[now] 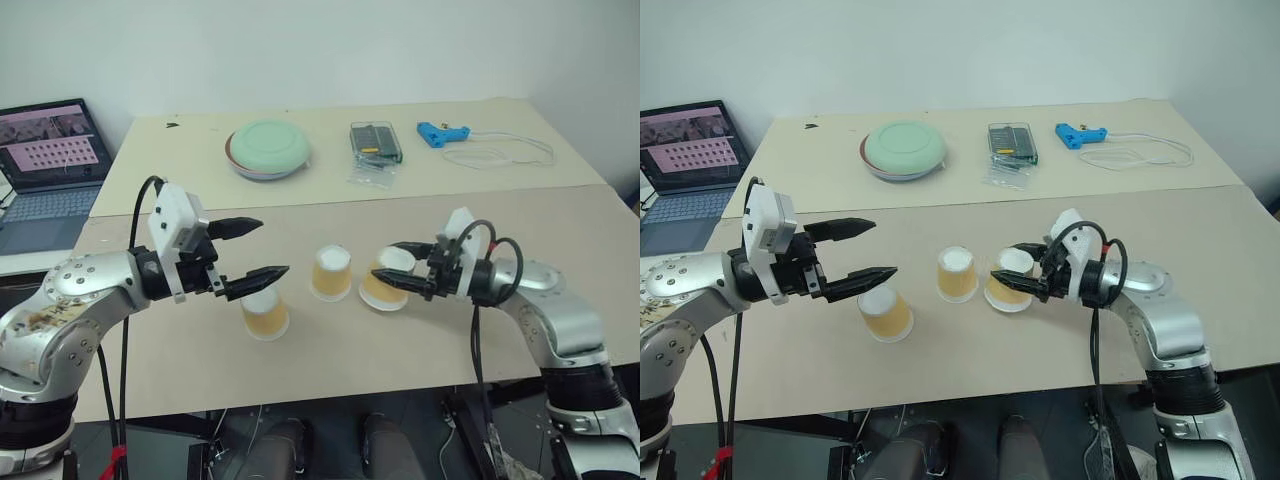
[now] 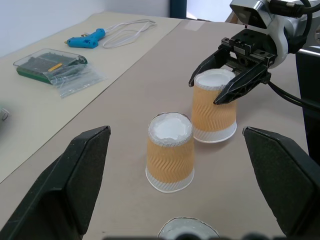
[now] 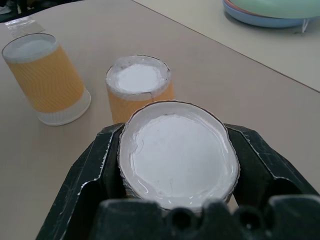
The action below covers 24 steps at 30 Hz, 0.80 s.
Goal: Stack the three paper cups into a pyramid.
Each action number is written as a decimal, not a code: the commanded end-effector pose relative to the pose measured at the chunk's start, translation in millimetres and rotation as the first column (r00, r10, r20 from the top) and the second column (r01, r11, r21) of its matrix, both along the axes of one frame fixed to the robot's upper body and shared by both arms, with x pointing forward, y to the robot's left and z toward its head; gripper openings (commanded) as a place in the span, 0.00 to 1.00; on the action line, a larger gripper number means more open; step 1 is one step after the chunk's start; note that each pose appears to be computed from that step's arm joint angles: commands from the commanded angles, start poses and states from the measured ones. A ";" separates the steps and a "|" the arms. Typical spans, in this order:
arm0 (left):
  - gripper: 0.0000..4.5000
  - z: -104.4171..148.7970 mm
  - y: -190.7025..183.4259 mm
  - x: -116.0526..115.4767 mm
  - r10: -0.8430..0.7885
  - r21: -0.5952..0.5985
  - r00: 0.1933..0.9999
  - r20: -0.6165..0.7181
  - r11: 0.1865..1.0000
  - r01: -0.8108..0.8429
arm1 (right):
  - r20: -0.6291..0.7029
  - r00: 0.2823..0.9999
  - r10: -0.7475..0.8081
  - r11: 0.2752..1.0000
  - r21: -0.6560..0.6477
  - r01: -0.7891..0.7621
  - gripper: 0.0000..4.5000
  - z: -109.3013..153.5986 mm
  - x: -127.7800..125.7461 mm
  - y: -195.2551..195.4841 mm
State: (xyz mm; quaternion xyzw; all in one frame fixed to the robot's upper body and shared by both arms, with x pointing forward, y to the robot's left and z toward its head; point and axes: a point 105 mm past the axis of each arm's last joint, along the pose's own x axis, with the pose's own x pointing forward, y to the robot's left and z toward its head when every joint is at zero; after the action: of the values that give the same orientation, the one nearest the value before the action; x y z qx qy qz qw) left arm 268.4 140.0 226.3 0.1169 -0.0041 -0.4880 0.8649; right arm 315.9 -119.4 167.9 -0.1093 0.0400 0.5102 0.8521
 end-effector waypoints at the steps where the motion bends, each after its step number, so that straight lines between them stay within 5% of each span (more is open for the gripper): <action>1: 1.00 10.7 -2.2 -4.2 -0.005 0.002 0.999 0.052 1.000 0.005 | 0.057 0.998 0.039 0.999 0.021 -0.040 0.58 10.5 1.8 10.2; 24: 1.00 13.1 1.0 -8.3 0.020 0.005 0.999 0.050 1.000 -0.021 | 0.103 0.994 0.017 0.999 -0.037 -0.014 0.58 -1.0 29.9 13.0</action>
State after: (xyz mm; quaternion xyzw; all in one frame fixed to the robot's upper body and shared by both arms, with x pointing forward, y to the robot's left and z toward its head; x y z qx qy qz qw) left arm 263.2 138.2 230.0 0.1155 -0.0074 -0.4837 0.8676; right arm 344.8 -109.9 152.7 -0.1385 0.0337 0.5054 0.8511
